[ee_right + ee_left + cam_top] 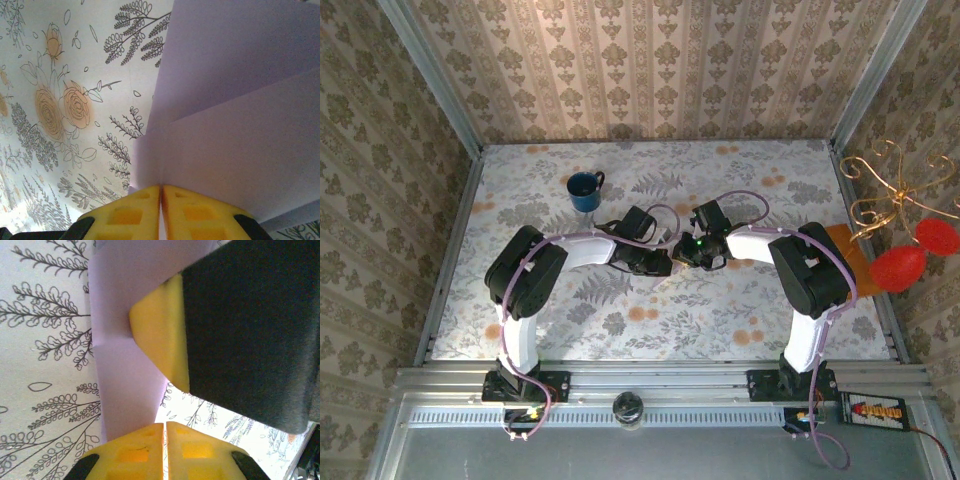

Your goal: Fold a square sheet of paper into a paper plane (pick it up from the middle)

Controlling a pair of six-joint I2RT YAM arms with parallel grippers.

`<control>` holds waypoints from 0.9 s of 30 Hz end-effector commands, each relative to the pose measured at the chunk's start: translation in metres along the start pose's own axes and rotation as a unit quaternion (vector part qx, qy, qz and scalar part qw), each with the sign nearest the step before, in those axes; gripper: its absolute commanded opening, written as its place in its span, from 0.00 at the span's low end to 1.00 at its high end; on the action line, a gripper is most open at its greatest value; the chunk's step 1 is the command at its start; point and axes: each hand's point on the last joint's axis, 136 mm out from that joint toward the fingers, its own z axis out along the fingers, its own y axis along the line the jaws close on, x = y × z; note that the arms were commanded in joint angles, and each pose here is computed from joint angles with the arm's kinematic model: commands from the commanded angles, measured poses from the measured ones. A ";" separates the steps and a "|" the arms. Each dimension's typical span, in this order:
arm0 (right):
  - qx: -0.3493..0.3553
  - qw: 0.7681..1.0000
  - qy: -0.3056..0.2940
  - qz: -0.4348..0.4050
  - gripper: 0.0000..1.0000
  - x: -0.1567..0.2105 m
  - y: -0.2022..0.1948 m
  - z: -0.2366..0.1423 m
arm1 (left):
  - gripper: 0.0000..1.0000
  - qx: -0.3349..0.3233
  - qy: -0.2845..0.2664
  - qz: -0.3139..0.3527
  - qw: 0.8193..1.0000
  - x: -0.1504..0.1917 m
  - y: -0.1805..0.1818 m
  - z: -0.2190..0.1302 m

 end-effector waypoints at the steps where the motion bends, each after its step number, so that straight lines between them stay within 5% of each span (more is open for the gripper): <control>1: 0.054 0.997 0.040 0.025 0.12 0.022 -0.035 0.014 | 0.09 0.001 0.019 -0.011 1.000 0.007 0.004 0.005; 27: 0.095 0.993 0.047 0.041 0.09 0.028 -0.059 0.018 | 0.06 -0.044 0.037 -0.031 0.998 0.033 0.033 0.008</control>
